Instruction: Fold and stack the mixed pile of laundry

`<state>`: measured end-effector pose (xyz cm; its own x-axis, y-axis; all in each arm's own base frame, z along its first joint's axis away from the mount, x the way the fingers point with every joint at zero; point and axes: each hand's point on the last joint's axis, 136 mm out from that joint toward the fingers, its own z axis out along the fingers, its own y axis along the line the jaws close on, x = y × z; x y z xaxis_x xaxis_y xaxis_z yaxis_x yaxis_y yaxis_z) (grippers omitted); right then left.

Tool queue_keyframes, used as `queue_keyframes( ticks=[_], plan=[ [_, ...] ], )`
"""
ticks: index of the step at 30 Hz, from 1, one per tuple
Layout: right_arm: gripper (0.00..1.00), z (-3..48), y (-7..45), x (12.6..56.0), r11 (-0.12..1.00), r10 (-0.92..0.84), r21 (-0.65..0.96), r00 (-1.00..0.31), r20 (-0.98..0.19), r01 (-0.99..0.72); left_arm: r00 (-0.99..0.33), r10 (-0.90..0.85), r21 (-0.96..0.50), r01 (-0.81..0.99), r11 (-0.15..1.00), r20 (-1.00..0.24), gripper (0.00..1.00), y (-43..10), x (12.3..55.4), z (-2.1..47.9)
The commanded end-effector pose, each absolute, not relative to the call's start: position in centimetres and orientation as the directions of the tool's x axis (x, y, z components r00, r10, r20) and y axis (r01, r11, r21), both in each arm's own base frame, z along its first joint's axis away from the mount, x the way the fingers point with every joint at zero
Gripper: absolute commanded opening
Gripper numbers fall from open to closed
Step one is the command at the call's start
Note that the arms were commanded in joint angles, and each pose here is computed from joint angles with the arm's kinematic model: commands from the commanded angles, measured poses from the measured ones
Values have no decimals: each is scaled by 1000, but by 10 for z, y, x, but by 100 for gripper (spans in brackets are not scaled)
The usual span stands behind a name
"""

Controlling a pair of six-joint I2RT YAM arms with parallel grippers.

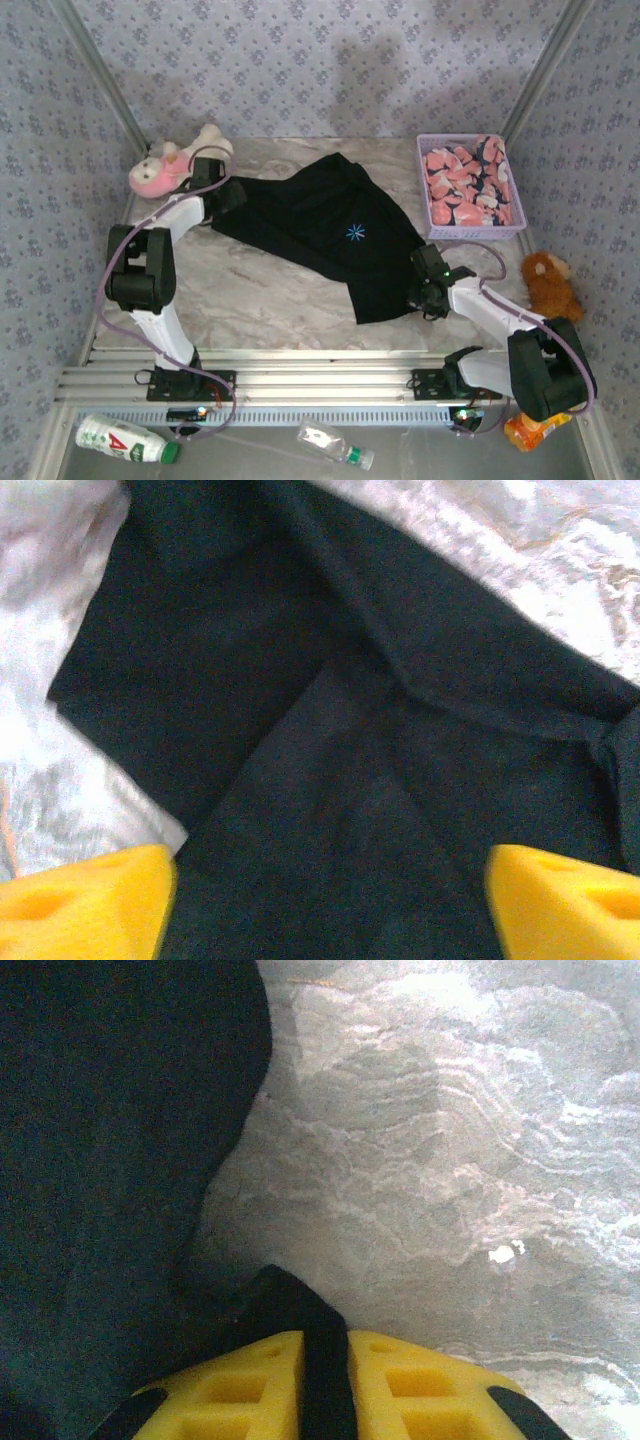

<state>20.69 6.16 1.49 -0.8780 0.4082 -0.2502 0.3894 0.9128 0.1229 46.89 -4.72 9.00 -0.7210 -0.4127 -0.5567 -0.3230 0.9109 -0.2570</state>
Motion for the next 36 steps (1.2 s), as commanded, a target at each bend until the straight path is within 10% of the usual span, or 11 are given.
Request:
queue_keyframes(
  ticks=[1, 12, 18, 24, 36],
  plan=[
    [20, 25, 86, 241, 907, 406, 256, -854, -326, 334, -732, -389, -228, -316, 921, -559, 88, -42, 445, 102],
    [21, 27, 92, 240, 921, 371, 249, -870, -326, 299, -704, -424, -258, -337, 905, -570, 79, -35, 398, 74],
    [21, 26, 94, 238, 921, 368, 253, -873, -322, 295, -701, -437, -259, -353, 899, -563, 58, -35, 418, 53],
    [13, 26, 97, 242, 922, 364, 259, -871, -331, 287, -703, -440, -255, -359, 898, -559, 15, -34, 417, 60],
    [8, 30, 88, 250, 929, 362, 211, -859, -362, 303, -767, -335, -152, -302, 941, -548, 0, -33, 359, 126]
  ],
)
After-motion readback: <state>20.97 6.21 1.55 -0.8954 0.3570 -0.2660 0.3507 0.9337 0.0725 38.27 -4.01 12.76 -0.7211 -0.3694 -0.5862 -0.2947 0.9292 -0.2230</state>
